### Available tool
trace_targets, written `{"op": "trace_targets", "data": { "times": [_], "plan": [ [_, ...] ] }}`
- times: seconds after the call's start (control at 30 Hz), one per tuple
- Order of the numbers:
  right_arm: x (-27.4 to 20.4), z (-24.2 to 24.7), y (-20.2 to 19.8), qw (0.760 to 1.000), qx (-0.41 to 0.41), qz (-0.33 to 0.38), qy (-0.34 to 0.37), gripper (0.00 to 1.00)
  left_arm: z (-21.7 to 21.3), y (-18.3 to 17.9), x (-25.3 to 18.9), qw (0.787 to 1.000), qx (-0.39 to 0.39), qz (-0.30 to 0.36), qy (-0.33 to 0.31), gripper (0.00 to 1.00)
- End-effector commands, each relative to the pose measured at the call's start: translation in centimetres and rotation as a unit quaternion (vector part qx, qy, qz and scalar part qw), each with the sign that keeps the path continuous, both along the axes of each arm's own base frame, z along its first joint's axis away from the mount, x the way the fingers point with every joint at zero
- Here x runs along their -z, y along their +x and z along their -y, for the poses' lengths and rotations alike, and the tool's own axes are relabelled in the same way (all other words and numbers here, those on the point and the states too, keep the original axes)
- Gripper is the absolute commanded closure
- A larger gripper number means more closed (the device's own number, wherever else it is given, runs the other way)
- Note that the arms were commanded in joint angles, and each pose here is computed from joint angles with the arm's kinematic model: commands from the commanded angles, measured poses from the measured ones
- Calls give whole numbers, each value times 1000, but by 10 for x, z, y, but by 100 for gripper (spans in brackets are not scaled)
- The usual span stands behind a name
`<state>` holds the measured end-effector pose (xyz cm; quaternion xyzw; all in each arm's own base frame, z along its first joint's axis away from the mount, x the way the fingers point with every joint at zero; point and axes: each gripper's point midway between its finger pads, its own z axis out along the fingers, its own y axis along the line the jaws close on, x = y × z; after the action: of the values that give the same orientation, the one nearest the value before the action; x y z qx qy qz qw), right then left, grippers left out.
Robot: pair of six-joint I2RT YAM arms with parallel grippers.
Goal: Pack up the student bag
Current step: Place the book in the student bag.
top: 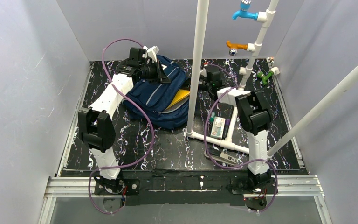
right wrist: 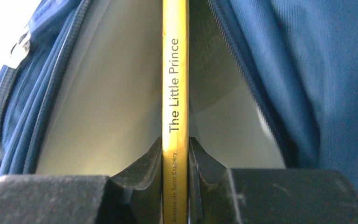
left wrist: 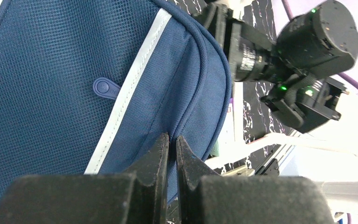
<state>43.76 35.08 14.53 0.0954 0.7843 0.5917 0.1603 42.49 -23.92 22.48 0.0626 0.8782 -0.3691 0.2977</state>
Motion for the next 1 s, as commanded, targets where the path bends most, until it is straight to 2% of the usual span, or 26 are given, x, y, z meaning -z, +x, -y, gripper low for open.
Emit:
{"op": "trace_targets", "data": {
  "times": [0.0,0.07,0.13,0.2,0.37,0.47,0.6,0.73,0.97],
  "plan": [
    [-60,-29,26,990,4,125,58,99,11,-27,-62,996,36,44,-62,100],
    [-45,-34,29,991,1,130,33,99,10,-29,-61,997,35,44,-60,100],
    [-34,-38,32,990,-2,143,9,93,10,-31,-59,997,35,42,-59,100],
    [-21,-40,37,989,-4,149,-17,80,9,-31,-56,997,31,40,-57,100],
    [1,-43,37,988,-25,144,-46,59,3,-29,-49,998,7,34,-51,100],
    [11,-30,35,982,-42,144,-112,42,0,-26,-48,998,-14,32,-51,100],
    [12,-1,24,962,-70,152,-215,25,-4,-20,-44,998,-32,26,-56,100],
    [4,38,15,957,-58,146,-245,18,-12,-11,-39,997,-52,21,-59,100],
    [-14,102,-8,943,-26,147,-299,17,-13,-8,-33,995,-56,5,-77,100]
  ]
}}
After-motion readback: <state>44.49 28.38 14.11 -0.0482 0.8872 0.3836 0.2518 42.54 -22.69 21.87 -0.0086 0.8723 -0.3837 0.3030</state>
